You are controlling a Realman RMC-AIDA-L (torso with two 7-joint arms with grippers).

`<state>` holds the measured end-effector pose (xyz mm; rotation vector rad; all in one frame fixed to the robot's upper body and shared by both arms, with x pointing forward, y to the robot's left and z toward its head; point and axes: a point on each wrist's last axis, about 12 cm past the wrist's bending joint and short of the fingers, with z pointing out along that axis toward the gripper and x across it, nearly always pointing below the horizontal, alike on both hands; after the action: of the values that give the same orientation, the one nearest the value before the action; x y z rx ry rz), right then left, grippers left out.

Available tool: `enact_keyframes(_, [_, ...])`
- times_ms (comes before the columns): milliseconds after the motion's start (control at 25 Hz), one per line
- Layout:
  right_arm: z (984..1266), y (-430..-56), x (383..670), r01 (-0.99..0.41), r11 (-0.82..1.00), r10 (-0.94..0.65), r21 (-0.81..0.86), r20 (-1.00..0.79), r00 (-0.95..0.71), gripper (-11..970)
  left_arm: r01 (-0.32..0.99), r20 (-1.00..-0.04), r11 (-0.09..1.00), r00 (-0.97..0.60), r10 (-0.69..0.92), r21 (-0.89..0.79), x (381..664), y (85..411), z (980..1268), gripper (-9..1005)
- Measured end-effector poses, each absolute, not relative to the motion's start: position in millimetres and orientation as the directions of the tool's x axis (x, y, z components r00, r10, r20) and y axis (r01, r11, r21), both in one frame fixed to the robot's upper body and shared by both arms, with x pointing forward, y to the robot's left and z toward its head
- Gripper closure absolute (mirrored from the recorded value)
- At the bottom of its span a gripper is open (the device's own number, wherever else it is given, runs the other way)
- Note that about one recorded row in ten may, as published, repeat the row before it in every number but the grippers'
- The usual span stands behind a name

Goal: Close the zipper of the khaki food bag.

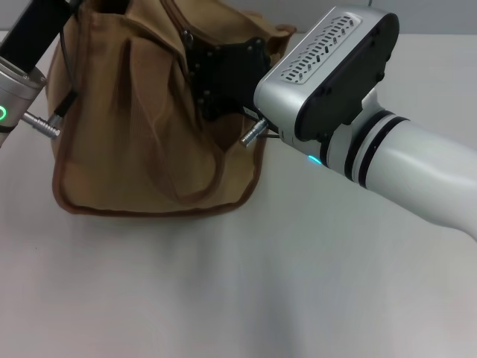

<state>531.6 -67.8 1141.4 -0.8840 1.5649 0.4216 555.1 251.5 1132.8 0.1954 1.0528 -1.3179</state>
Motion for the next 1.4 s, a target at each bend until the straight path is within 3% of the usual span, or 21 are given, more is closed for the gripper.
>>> enact_keyframes(1400, [1105, -127, 518, -0.605, 0.786, -0.274, -0.129, -0.949, -0.153, 958, 0.808, -0.713, 0.373, -0.080, -0.697, -0.456, 558, 264, 1129, 883])
